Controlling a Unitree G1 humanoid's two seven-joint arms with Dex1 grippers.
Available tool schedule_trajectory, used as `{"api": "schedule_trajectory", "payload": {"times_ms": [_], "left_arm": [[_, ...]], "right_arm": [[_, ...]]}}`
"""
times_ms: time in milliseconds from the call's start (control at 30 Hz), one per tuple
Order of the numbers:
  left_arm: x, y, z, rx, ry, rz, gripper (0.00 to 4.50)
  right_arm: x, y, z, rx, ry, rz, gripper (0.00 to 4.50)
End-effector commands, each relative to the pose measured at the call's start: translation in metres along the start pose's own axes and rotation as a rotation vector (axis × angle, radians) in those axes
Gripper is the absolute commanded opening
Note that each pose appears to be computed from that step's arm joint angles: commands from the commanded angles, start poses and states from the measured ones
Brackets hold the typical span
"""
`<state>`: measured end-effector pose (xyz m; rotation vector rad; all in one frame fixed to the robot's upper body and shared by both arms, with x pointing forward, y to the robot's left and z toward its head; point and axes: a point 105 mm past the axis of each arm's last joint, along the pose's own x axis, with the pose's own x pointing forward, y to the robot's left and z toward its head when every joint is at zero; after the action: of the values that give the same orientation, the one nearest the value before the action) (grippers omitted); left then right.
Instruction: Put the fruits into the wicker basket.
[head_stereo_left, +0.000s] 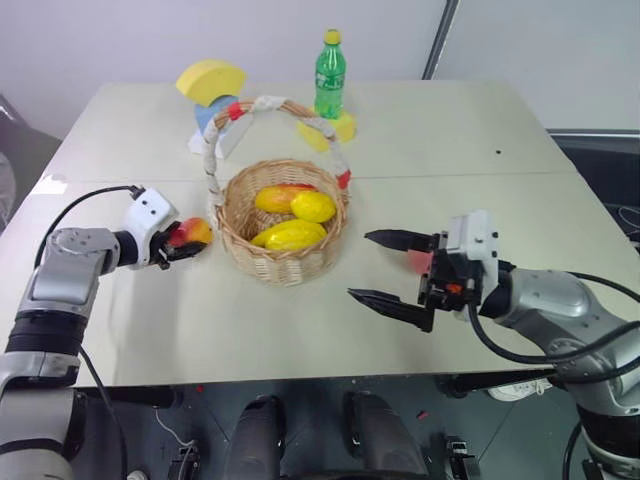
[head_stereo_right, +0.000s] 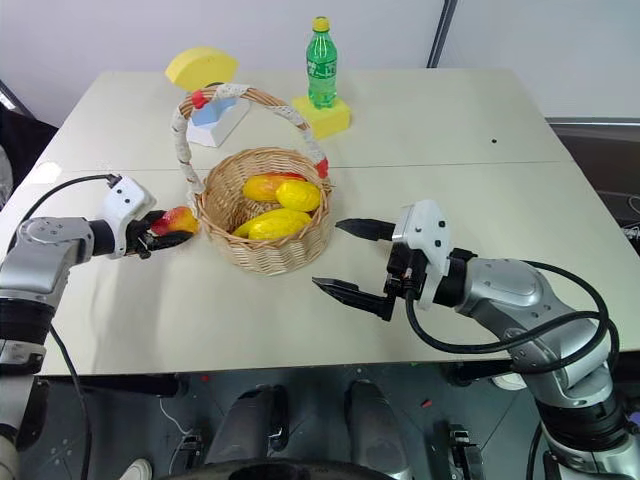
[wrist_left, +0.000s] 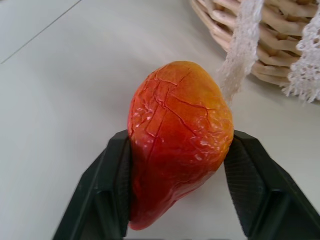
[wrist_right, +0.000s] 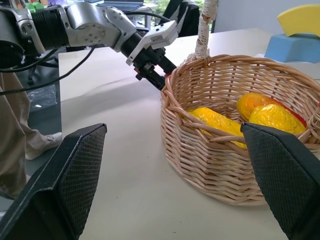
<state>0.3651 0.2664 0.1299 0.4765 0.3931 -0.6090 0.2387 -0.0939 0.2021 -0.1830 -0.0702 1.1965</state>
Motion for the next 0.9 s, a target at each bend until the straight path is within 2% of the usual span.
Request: {"api": "schedule_trajectory", "payload": {"times_ms": [33,100,200,267,333,400,500,633,867,900], "left_arm": [[-0.016,0.016,0.009,0.0,-0.049,0.071,2.33],[-0.027,0.02,0.006,-0.007,-0.064,0.107,2.33],[-0.059,0.022,0.008,-0.109,-0.176,0.137,2.33],[-0.083,0.01,0.02,-0.179,-0.289,0.092,2.33],[-0.096,-0.006,0.03,-0.195,-0.335,0.036,2.33],[-0.1,-0.037,0.055,-0.183,-0.383,-0.066,2.33],[-0.089,-0.078,0.097,-0.146,-0.469,-0.185,2.33],[-0.053,-0.093,0.121,-0.117,-0.465,-0.164,2.33],[-0.017,-0.101,0.135,-0.12,-0.458,-0.155,2.33],[-0.016,-0.102,0.137,-0.123,-0.468,-0.164,2.68]], "right_arm": [[0.002,0.005,0.01,-0.058,-0.033,0.013,4.5],[0.002,0.004,0.01,-0.068,-0.032,0.011,4.5],[0.001,0.002,0.011,-0.083,-0.03,0.002,4.5],[-0.001,-0.001,0.011,-0.09,-0.023,-0.003,4.5],[-0.003,-0.004,0.01,-0.093,-0.015,-0.008,4.5],[-0.004,-0.011,0.008,-0.092,-0.005,-0.022,4.5],[-0.006,-0.021,0.004,-0.083,0.009,-0.045,4.5],[-0.01,-0.03,-0.002,-0.062,0.026,-0.088,4.5],[-0.024,-0.056,-0.014,-0.03,0.057,-0.255,4.5],[-0.027,-0.061,-0.017,-0.037,0.07,-0.291,4.5]]}}
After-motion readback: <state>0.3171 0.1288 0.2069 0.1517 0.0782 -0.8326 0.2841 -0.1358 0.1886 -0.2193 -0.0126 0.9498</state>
